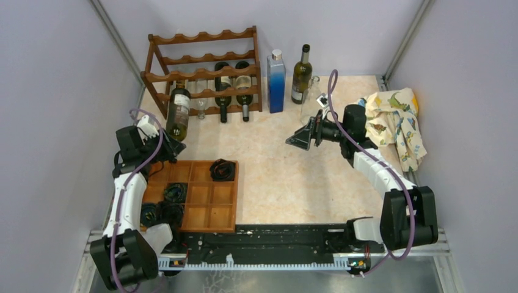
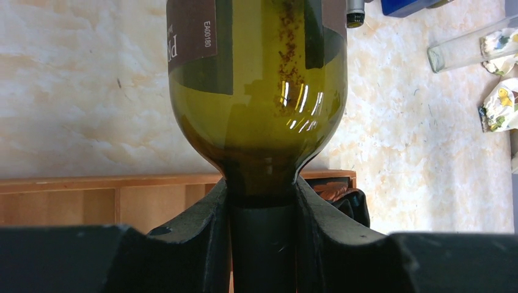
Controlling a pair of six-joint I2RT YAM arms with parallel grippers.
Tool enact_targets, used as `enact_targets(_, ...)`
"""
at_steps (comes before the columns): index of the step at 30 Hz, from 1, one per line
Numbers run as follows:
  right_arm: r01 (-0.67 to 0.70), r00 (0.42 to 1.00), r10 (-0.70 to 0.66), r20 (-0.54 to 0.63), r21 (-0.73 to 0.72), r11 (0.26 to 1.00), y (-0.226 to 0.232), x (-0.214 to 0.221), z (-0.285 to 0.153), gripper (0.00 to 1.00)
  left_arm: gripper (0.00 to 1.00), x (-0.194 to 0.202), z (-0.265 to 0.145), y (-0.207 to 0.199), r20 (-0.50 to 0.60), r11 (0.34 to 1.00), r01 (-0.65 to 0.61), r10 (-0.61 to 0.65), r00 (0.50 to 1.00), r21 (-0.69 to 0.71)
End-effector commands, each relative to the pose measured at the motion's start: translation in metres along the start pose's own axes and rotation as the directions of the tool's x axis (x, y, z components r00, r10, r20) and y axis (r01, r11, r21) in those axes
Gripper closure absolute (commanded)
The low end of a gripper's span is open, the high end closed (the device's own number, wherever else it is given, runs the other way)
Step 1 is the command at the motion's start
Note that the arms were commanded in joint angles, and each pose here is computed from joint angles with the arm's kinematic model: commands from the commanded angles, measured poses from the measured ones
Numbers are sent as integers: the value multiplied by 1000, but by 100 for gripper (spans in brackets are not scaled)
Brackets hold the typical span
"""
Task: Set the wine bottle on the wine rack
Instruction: Place the wine bottle in the wine rack.
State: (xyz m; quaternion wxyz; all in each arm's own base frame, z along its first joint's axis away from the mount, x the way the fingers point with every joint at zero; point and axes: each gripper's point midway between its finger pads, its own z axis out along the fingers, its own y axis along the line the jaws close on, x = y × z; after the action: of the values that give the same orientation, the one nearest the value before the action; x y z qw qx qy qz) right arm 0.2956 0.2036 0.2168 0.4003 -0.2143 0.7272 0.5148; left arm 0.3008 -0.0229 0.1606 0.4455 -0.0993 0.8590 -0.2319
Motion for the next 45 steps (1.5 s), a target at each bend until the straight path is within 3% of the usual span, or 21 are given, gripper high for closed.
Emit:
enact_targets(1,116,992,-115,53,-30,993,8,-31,-2,2,100,-63,-5,-15,183,988,-150,141,973,34)
enact_targets(23,99,994,-98,48,-31,995,5,-34,-1,2,100,-88,1,-15,173,981,-186,175,969,52)
enact_targets(35,92,995,-90,49,-34,995,2,-35,1,2,100,-91,-25,-9,211,980,-186,198,957,-75)
enact_targets(45,93,995,-91,47,-34,995,2,-35,1,2,100,-97,-12,-3,193,983,-171,182,964,-71)
